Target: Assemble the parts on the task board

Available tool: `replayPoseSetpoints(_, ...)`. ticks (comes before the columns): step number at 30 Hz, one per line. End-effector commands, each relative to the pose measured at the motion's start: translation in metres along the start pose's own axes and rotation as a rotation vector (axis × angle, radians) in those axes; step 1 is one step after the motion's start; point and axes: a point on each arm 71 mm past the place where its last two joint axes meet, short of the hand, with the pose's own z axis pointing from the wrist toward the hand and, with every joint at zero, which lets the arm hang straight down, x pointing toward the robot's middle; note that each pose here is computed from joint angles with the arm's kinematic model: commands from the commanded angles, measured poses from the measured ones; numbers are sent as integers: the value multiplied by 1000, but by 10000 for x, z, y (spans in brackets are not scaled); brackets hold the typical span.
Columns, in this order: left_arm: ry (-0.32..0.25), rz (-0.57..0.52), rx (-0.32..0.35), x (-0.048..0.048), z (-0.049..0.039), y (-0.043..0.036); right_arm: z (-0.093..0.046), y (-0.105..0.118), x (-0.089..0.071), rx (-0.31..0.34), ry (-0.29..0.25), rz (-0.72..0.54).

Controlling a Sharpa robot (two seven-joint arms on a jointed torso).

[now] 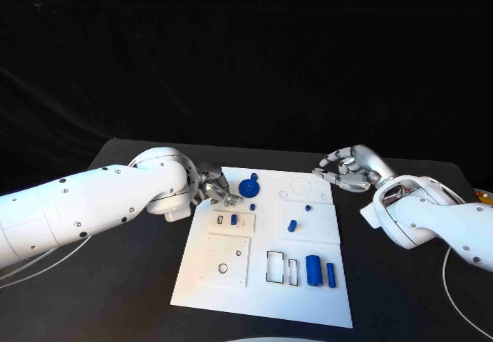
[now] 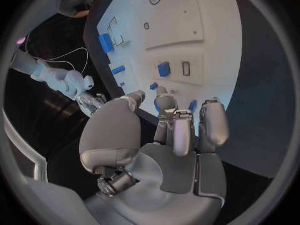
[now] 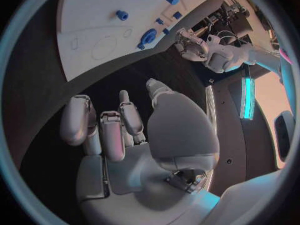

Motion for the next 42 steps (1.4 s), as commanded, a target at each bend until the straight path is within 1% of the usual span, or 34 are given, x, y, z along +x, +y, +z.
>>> replayPoseSetpoints(1,-3,-42,10,-97,-26,-2,3,1,2,-9,0,-7)
replayPoseSetpoints(2,-12,-44,6,-182,-34,16,4,-3,0,-8,-1,-8)
replayPoseSetpoints(6,-25,-45,-7,-352,-19,74,8,-12,-4,-5,-2,-9)
replayPoseSetpoints(10,-45,-28,-21,-459,18,123,13,-16,-2,-5,-1,-9)
replayPoseSetpoints(16,-66,8,-49,-540,95,184,15,-27,2,-3,0,-10)
replayPoseSetpoints(20,-66,30,-67,-545,158,212,14,-29,7,-3,1,-9)
replayPoseSetpoints(31,-13,62,-115,-460,345,295,13,-32,19,-3,3,-9)
replayPoseSetpoints(35,-2,65,-124,-435,385,310,13,-33,20,-2,4,-9)
replayPoseSetpoints(42,13,54,-123,-411,408,311,13,-33,21,-1,4,-9)
